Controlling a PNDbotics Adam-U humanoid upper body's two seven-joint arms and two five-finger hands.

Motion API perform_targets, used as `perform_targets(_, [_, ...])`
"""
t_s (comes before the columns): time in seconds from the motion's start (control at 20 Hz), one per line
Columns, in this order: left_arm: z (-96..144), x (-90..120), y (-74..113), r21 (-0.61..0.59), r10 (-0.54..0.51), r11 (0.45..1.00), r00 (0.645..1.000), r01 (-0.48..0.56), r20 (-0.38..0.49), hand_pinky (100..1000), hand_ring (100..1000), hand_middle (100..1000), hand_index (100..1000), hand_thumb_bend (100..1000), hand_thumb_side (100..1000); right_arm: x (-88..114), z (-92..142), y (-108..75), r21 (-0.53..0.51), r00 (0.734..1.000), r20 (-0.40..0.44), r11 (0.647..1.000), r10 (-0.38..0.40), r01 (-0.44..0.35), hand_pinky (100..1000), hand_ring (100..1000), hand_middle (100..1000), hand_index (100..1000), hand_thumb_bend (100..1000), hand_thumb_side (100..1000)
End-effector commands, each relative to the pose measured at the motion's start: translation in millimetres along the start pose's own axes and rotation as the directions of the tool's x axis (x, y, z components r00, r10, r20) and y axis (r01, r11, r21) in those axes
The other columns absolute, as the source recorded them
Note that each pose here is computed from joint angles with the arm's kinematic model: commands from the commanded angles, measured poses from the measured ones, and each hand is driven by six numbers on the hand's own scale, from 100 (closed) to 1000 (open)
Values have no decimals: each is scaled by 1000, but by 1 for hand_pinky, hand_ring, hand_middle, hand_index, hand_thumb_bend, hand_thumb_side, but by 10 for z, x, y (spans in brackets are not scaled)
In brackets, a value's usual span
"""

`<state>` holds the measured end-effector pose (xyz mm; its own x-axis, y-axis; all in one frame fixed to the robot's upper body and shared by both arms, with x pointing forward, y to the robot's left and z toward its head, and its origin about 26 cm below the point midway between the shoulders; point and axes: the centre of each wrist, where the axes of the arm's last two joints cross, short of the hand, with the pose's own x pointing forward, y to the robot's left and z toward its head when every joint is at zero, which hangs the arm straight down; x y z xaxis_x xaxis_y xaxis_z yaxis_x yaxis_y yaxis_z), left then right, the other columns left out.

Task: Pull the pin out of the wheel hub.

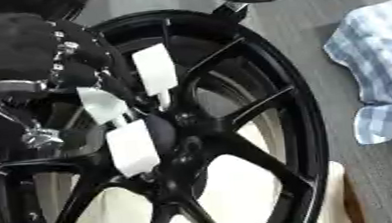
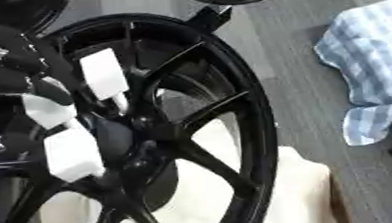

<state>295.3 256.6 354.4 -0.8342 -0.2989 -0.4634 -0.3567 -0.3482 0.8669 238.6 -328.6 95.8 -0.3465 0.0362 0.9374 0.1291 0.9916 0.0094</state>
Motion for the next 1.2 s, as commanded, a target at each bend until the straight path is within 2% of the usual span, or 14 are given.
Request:
perform_targets(0.05, [55, -35, 61, -8, -50, 999, 999, 50, -12, 864, 855, 782, 839, 417, 157, 59, -15, 6, 12, 1000, 23, 1000, 4, -4, 842, 701, 632, 591, 175, 487])
perform_targets(0.2, [55, -51, 48, -6, -60, 998, 998, 60, -15, 863, 853, 783, 838, 427, 158, 59, -18, 13, 16, 1000, 23, 1000, 0, 0, 843, 701, 632, 591, 174, 491])
perform_targets(1.2, [36, -86, 6, 50, -50, 998, 999, 50, 10, 831, 818, 685, 781, 327, 145, 52, -19, 38, 16, 1000, 17, 1000, -19, 18, 843, 699, 628, 589, 172, 508])
